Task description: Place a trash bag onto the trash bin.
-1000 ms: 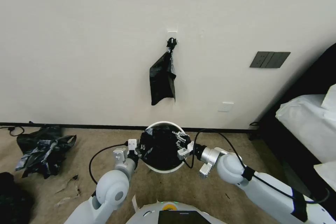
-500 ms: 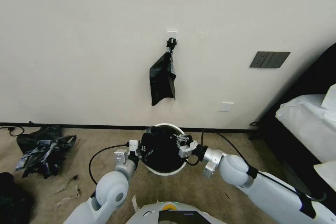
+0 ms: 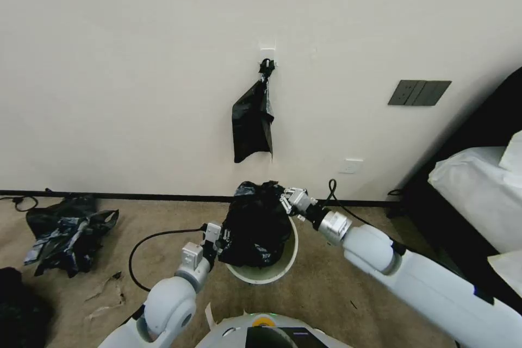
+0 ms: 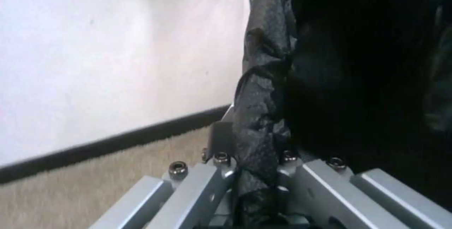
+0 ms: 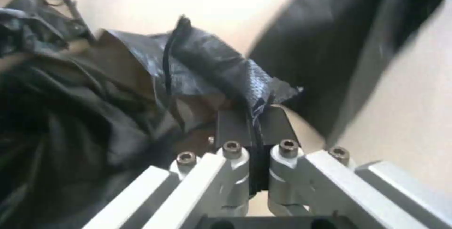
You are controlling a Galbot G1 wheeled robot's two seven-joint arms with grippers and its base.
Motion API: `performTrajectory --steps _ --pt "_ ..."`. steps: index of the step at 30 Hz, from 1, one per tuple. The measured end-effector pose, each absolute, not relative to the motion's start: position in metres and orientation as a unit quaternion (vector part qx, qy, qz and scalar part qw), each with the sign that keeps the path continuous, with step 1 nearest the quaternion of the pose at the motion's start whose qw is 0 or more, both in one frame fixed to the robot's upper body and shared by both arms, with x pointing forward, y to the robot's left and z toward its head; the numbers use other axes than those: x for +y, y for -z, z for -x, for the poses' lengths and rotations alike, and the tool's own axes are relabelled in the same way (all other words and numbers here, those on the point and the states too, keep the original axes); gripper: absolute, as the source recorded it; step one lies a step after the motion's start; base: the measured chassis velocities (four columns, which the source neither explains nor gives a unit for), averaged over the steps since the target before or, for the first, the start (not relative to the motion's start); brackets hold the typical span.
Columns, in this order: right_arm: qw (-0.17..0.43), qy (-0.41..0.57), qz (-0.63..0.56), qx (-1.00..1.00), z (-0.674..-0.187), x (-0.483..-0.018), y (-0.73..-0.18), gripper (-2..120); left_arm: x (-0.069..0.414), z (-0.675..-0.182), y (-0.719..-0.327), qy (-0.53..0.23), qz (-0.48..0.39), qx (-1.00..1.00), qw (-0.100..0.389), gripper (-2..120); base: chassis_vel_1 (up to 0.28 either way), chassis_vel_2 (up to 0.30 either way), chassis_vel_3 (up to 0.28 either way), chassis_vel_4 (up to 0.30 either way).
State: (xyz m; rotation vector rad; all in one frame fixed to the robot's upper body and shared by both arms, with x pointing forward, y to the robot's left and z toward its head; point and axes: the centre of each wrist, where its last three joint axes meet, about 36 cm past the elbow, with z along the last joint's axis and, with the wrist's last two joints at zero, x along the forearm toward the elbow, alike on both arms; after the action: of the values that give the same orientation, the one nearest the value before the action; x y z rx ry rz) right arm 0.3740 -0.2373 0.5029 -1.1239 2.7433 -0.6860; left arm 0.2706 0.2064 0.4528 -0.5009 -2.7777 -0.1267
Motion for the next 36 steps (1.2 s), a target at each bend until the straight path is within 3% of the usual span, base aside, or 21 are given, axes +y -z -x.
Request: performTrajectory --steps 16,26,30,36 --pt "-0.132 0.151 0.402 0.893 -0.391 -0.287 -0.499 0 0.211 -0.268 -0.436 0.041 0.213 -0.973 0.076 1 0.0 0.0 0.0 0.0" --pt "-0.175 0.076 0.402 0.895 -0.401 -0.295 -0.483 0 0.209 -0.267 -0.433 0.025 0.221 -0.972 0.069 1 0.0 0.0 0.0 0.0" --pt "-0.192 0.035 0.381 0.904 -0.397 -0.297 -0.483 20 0.211 -0.271 -0.427 0.001 0.198 -0.976 0.087 1 0.0 0.0 0.0 0.0" --pt "-0.21 -0.029 0.351 0.912 -0.393 -0.293 -0.498 39 0.215 -0.278 -0.42 -0.027 0.17 -0.978 0.115 1 0.0 0.0 0.0 0.0"
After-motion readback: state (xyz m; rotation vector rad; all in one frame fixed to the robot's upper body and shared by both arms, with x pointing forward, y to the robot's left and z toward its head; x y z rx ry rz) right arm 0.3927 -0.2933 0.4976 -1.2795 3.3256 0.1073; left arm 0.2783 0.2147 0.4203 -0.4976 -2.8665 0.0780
